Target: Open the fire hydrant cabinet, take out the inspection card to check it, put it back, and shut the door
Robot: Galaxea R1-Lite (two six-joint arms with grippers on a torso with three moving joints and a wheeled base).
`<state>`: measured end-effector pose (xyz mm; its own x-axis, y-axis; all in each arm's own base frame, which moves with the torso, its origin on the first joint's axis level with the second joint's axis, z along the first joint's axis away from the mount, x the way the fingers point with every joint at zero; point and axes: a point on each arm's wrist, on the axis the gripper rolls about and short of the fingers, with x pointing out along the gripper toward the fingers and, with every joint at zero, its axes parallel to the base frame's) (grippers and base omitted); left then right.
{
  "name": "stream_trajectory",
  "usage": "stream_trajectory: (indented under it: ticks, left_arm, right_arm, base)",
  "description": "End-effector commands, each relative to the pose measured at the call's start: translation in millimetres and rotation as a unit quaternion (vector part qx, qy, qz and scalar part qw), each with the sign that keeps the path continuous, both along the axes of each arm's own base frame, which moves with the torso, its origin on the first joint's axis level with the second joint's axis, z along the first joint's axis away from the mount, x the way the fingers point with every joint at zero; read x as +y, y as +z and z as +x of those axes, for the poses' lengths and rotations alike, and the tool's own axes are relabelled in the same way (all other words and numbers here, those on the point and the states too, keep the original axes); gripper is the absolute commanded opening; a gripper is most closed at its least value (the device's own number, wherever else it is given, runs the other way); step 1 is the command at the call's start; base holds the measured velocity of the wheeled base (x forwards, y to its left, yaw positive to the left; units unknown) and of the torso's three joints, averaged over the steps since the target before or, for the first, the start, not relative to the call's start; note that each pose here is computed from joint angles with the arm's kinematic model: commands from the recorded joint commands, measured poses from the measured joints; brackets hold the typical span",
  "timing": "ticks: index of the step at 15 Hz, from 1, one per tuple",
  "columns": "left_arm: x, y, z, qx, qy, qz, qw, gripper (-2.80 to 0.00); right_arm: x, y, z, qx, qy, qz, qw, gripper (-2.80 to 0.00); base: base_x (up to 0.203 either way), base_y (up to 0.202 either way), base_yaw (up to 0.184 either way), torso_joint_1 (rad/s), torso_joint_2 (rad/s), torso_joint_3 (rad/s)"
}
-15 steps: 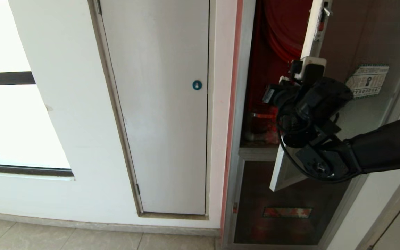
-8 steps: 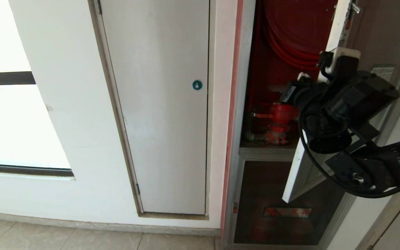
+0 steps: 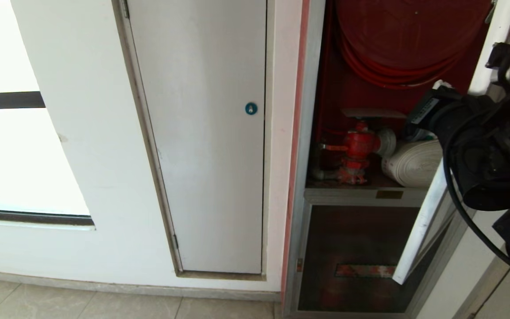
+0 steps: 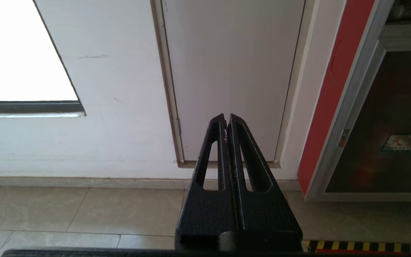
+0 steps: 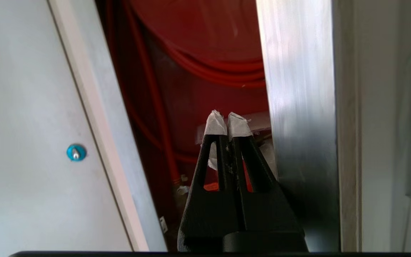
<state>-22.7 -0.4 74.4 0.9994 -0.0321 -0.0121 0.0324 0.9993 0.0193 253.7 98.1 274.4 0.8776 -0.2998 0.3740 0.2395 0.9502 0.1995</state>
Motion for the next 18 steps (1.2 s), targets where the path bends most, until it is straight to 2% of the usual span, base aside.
stream_trajectory:
  ticks: [1,8,13,16,18]
  left_arm:
    - [0,0,0,0.000,0.000,0.000,1.0000,-2.80]
    - [0,0,0,0.000,0.000,0.000,1.0000,-2.80]
    - [0,0,0,0.000,0.000,0.000,1.0000,-2.80]
    - [0,0,0,0.000,0.000,0.000,1.0000,-2.80]
    - [0,0,0,0.000,0.000,0.000,1.0000,-2.80]
  right_arm:
    - [-10,13,-23,-0.022,-0.006,0.013,1.000,-2.80]
    - [-34,15,-70,-0.032,-0.018,0.023,0.999,-2.80]
    - [-63,12,-95,-0.029,-0.072,0.018,0.997,-2.80]
    - [-81,17,-112,-0.043,-0.115,0.022,0.992,-2.80]
    - [-89,18,-127,-0.036,-0.132,0.018,0.990,-2.80]
  base:
    - [0.000,0.000,0.000,0.000,0.00,0.000]
    - [0.000,0.000,0.000,0.000,0.00,0.000]
    - [0.000,0.000,0.000,0.000,0.00,0.000]
    - [0.000,0.000,0.000,0.000,0.00,0.000]
    - [0.000,0.000,0.000,0.000,0.00,0.000]
